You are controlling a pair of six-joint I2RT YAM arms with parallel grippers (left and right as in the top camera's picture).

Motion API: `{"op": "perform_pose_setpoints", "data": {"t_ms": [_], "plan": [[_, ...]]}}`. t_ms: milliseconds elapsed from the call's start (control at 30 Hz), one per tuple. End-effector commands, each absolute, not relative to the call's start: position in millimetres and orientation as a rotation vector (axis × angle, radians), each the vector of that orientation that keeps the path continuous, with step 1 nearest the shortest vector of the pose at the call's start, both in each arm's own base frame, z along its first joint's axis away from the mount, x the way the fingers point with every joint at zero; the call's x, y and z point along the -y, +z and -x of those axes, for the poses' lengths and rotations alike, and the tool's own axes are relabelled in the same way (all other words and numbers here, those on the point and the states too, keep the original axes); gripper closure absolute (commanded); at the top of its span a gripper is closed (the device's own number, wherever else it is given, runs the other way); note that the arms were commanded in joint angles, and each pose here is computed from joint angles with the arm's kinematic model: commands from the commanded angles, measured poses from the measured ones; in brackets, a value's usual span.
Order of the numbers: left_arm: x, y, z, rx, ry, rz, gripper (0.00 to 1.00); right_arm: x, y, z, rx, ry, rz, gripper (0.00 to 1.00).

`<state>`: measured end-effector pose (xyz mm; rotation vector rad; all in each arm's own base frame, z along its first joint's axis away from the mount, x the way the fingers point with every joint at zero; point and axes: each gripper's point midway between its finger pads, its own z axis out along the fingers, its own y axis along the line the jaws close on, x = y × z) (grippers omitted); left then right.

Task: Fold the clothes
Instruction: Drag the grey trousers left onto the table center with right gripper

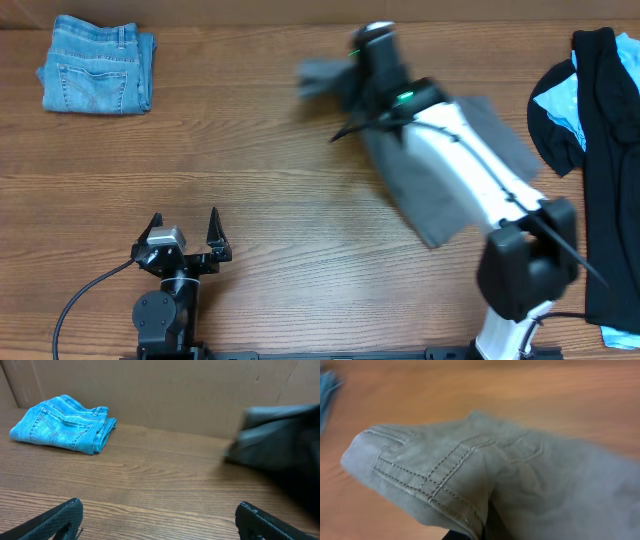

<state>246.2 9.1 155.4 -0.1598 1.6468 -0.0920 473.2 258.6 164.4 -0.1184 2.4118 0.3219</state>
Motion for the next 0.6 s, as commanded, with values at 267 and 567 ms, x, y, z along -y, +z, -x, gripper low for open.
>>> {"op": "perform_pose_setpoints", "data": {"t_ms": [267, 567], "plan": [[-9.1, 155.4, -246.1, -1.643, -0.086, 0.158, 0.0, -455.6, 109.6, -337.8, -2.499, 0.674, 0.477, 0.53], [-9.1, 155.4, -246.1, -1.643, -0.086, 0.158, 0.0, -398.8, 191.0, -366.7, -2.465, 0.605, 0.353, 0.26]]}}
